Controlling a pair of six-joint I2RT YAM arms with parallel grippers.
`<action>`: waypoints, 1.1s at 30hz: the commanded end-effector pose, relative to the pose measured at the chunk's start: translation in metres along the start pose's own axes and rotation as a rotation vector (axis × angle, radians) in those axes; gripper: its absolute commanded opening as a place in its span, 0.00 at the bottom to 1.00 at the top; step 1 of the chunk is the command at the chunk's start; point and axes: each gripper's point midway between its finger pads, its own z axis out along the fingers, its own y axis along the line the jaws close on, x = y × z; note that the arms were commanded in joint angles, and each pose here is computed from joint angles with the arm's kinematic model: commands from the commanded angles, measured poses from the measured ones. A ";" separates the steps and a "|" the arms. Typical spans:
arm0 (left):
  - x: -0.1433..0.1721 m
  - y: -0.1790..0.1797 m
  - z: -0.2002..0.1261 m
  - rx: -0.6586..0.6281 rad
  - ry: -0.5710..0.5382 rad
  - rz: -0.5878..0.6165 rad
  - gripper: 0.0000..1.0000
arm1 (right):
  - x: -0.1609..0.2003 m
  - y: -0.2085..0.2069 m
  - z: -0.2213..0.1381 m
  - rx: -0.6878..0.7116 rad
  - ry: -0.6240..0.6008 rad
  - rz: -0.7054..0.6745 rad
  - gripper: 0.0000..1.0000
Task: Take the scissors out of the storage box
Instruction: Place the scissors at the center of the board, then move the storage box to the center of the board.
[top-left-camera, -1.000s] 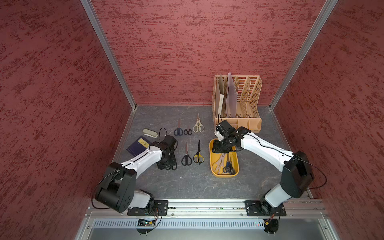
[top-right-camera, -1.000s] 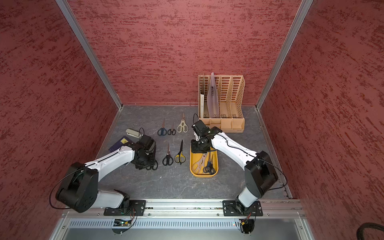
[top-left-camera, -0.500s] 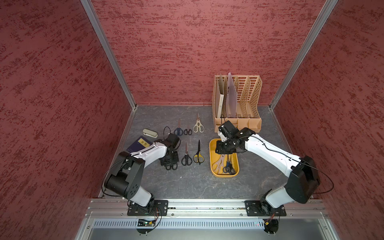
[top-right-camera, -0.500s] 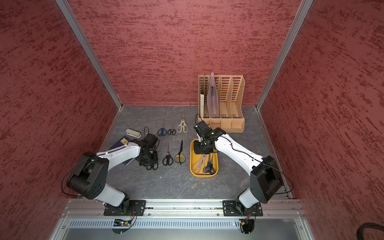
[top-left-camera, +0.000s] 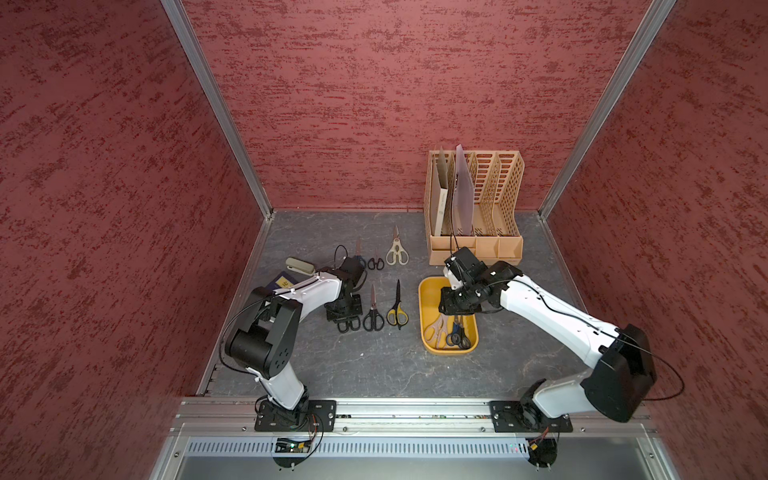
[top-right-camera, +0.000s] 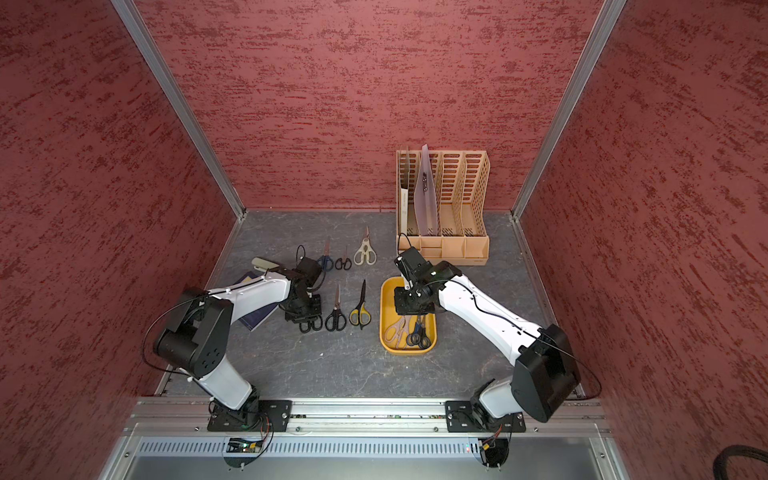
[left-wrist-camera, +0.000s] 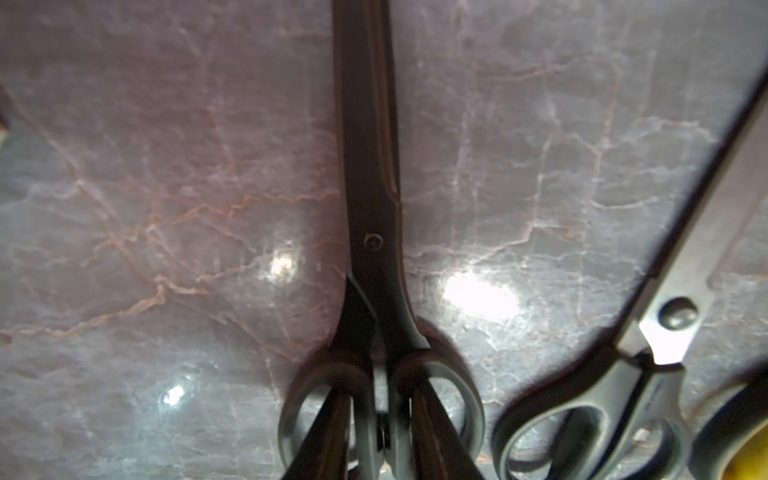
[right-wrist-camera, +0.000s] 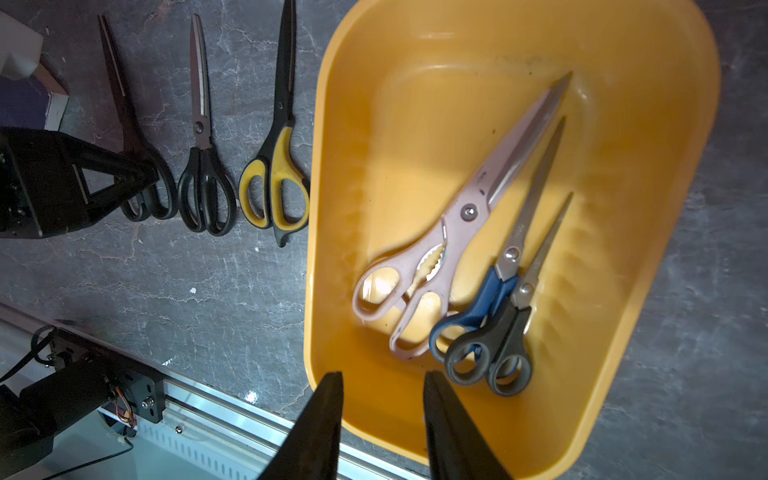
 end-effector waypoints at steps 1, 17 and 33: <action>-0.013 -0.008 0.007 0.014 -0.045 0.039 0.40 | 0.000 -0.003 -0.002 0.000 -0.015 0.041 0.39; -0.022 -0.006 -0.120 0.127 -0.246 -0.028 0.61 | -0.033 0.039 0.048 -0.009 0.015 0.031 0.48; 0.000 -0.019 -0.150 0.376 -0.317 -0.161 0.62 | -0.040 0.026 0.087 0.160 0.043 0.020 0.21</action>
